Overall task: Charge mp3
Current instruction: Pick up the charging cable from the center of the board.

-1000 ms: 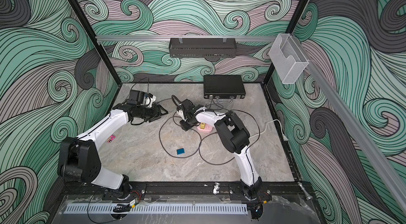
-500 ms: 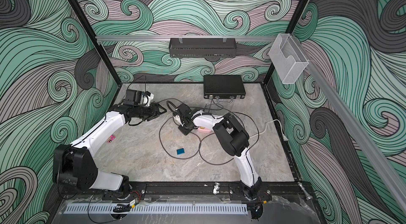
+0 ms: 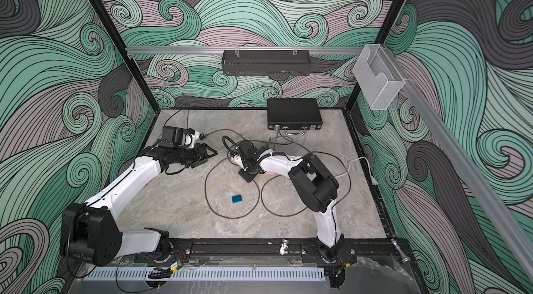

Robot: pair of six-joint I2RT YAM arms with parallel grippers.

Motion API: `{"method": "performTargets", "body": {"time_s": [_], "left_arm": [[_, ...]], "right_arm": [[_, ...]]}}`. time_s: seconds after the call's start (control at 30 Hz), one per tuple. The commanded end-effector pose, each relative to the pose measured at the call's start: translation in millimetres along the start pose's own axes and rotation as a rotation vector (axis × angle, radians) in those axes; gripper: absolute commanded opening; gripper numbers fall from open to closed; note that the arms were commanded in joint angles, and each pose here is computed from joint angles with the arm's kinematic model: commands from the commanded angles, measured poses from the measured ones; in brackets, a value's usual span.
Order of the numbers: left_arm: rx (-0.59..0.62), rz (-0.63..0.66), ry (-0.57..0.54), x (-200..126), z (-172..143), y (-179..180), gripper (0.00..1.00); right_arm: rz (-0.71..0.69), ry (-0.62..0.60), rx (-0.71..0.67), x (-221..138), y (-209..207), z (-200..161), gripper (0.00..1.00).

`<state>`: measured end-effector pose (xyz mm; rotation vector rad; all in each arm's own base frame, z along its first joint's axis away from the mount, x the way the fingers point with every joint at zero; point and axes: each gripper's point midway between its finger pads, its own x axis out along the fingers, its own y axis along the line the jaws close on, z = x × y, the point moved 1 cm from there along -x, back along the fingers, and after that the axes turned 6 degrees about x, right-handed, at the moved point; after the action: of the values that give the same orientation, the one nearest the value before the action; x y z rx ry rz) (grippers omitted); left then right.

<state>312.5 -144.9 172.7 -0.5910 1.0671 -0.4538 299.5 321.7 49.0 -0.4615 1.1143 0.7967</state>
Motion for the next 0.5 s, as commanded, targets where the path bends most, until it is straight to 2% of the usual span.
{"method": "performTargets", "body": {"time_s": [0.0,0.17,0.37,0.47], "left_arm": [[0.006,-0.107,0.045,4.2,-13.4,-14.4,0.62],[0.124,-0.244,0.03,-7.8,-27.9,-35.8,0.6],[0.223,-0.423,0.029,-36.5,-40.2,-71.5,0.58],[0.257,-0.474,0.025,-49.3,-44.9,-83.1,0.51]], "right_arm": [[0.085,-0.15,-0.059,-45.9,22.4,27.3,0.0],[0.158,-0.251,-0.125,-92.5,49.9,35.5,0.0],[0.125,-0.311,-0.208,-127.7,68.8,35.2,0.0],[0.103,-0.329,-0.23,-138.9,74.0,35.2,0.0]]}}
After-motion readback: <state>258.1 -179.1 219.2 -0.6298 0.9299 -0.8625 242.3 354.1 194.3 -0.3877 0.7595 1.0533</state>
